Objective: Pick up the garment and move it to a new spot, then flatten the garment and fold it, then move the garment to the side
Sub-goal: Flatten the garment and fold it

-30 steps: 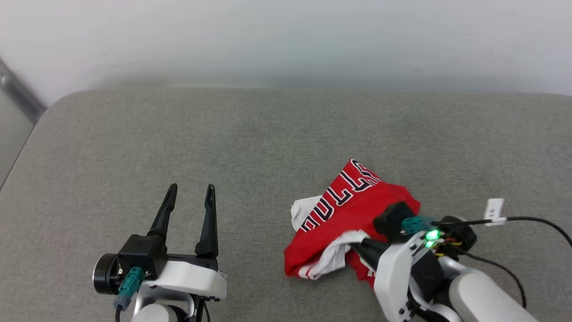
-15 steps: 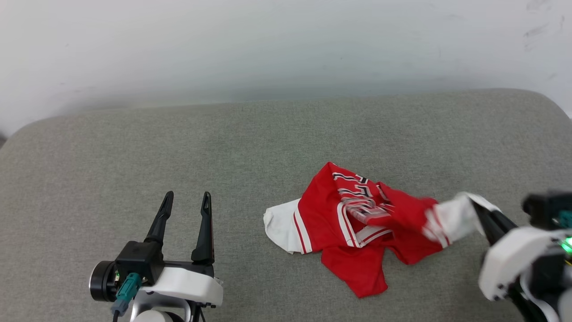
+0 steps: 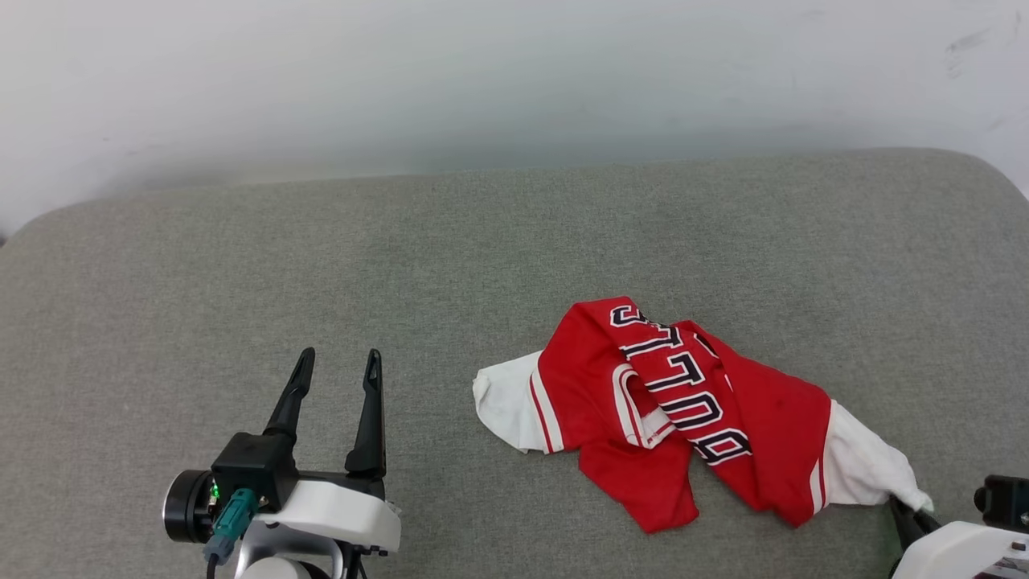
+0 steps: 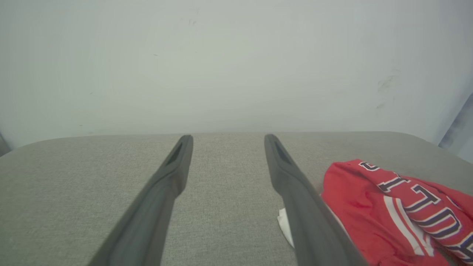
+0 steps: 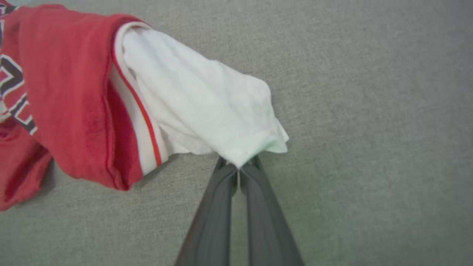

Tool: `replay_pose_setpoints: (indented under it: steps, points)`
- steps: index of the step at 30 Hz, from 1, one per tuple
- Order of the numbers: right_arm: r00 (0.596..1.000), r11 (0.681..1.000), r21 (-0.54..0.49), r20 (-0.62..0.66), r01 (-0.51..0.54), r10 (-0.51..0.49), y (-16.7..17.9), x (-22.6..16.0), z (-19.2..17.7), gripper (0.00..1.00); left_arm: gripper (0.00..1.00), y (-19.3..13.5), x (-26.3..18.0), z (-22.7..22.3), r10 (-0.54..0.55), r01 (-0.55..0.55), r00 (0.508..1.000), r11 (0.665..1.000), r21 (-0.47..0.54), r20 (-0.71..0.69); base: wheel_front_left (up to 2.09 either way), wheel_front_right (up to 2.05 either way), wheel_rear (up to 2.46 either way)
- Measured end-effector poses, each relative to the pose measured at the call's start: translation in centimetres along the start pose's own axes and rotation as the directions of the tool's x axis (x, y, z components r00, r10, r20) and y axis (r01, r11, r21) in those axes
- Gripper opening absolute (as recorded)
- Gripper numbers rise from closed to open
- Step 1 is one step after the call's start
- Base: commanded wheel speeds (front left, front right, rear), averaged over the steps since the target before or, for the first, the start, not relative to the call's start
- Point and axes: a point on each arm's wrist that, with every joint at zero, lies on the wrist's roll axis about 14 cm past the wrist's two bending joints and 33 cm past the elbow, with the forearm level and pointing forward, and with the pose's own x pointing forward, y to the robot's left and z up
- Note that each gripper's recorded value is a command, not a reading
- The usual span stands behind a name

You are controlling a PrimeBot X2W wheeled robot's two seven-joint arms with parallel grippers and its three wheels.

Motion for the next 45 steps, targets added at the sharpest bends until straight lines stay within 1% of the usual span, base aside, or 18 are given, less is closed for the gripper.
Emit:
replay_pose_setpoints:
  steps: [2, 5, 7, 13, 17, 21, 23, 27, 29, 31, 34, 35, 38, 41, 43, 45]
  points:
    - [0.999, 1.0, 0.009, 0.053, -0.005, 0.004, 0.2, 0.1, 0.8, 1.0, 1.0, 0.0, -0.1, 0.0, 0.0, 0.0, 1.0, 1.0, 0.0, 0.0, 0.0, 0.0, 0.0]
    - [0.981, 1.0, 0.022, 0.195, 0.001, -0.005, -0.1, -0.3, 3.5, 1.0, 1.0, 0.0, -0.3, 0.3, 0.001, -0.001, 1.0, 1.0, -0.001, 0.006, 0.0, 0.0, 0.0]
    - [0.957, 1.0, 0.027, 0.289, 0.001, -0.009, -0.1, -0.9, 5.3, 1.0, 1.0, 0.0, -0.4, 0.6, 0.0, 0.0, 1.0, 1.0, -0.001, 0.012, 0.0, 0.0, 0.0]
    - [0.882, 1.0, 0.004, 0.471, -0.026, 0.021, 1.2, -3.1, 8.9, 1.0, 1.0, 0.1, -1.3, 0.7, 0.008, -0.008, 1.0, 1.0, -0.006, 0.009, 0.0, 0.0, 0.0]
    - [0.849, 0.997, -0.028, 0.524, -0.067, 0.072, 3.2, -4.4, 10.1, 1.0, 1.0, 0.3, -1.8, 0.5, 0.021, -0.021, 1.0, 1.0, -0.009, 0.001, 0.0, 0.0, 0.0]
    - [0.812, 0.99, -0.098, 0.567, -0.099, 0.137, 5.4, -5.8, 11.4, 1.0, 1.0, 0.6, -2.2, 0.3, 0.034, -0.034, 0.999, 0.999, -0.005, -0.008, 0.0, 0.0, 0.0]
    - [0.804, 0.985, -0.118, 0.57, -0.128, 0.172, 6.7, -6.4, 11.5, 1.0, 1.0, 0.8, -2.4, 0.2, 0.041, -0.041, 0.999, 0.999, -0.004, -0.014, 0.0, 0.0, 0.0]
    - [0.804, 0.977, -0.144, 0.555, -0.159, 0.213, 8.1, -7.2, 11.0, 1.0, 1.0, 1.1, -2.5, 0.1, 0.046, -0.046, 0.999, 0.999, 0.009, -0.021, 0.0, 0.0, 0.0]
    - [0.805, 0.974, -0.151, 0.549, -0.169, 0.225, 8.5, -7.6, 10.8, 1.0, 1.0, 1.1, -2.5, -0.6, 0.04, -0.039, 0.998, 0.999, 0.022, -0.054, 0.0, 0.0, 0.0]
    - [0.808, 0.972, -0.16, 0.542, -0.171, 0.231, 8.8, -7.8, 10.8, 1.0, 1.0, 0.9, -2.4, -1.5, 0.02, -0.015, 0.994, 0.999, 0.048, -0.104, 0.0, 0.0, 0.0]
    - [0.809, 0.969, -0.184, 0.537, -0.163, 0.238, 9.1, -8.0, 10.8, 1.0, 1.0, -0.8, -0.8, -2.2, -0.053, 0.062, 0.983, 0.997, 0.051, -0.174, 0.0, 0.0, 0.0]
    - [0.81, 0.969, -0.187, 0.535, -0.163, 0.24, 9.3, -8.2, 10.9, 1.0, 1.0, -3.4, 1.0, -3.0, -0.147, 0.164, 0.957, 0.985, 0.047, -0.249, 0.0, 0.0, 0.0]
    - [0.814, 0.969, -0.186, 0.53, -0.161, 0.237, 9.3, -7.9, 11.1, 1.0, 1.0, -5.8, 1.9, -5.3, -0.224, 0.251, 0.902, 0.968, 0.025, -0.37, 0.0, 0.0, 0.0]
    - [0.822, 0.972, -0.178, 0.524, -0.152, 0.224, 9.0, -7.2, 11.3, 1.0, 1.0, -7.5, 3.1, -6.8, -0.279, 0.311, 0.846, 0.95, -0.004, -0.454, 0.0, 0.0, 0.0]
    - [0.83, 0.976, -0.165, 0.518, -0.139, 0.206, 8.4, -6.6, 11.3, 1.0, 1.0, -8.0, 3.8, -8.1, -0.295, 0.343, 0.803, 0.939, -0.004, -0.517, 0.0, 0.0, 0.0]
    - [0.837, 0.979, -0.158, 0.513, -0.128, 0.192, 8.0, -5.9, 11.3, 1.0, 1.0, -8.0, 4.1, -9.9, -0.294, 0.364, 0.746, 0.931, -0.004, -0.597, 0.0, 0.0, 0.0]
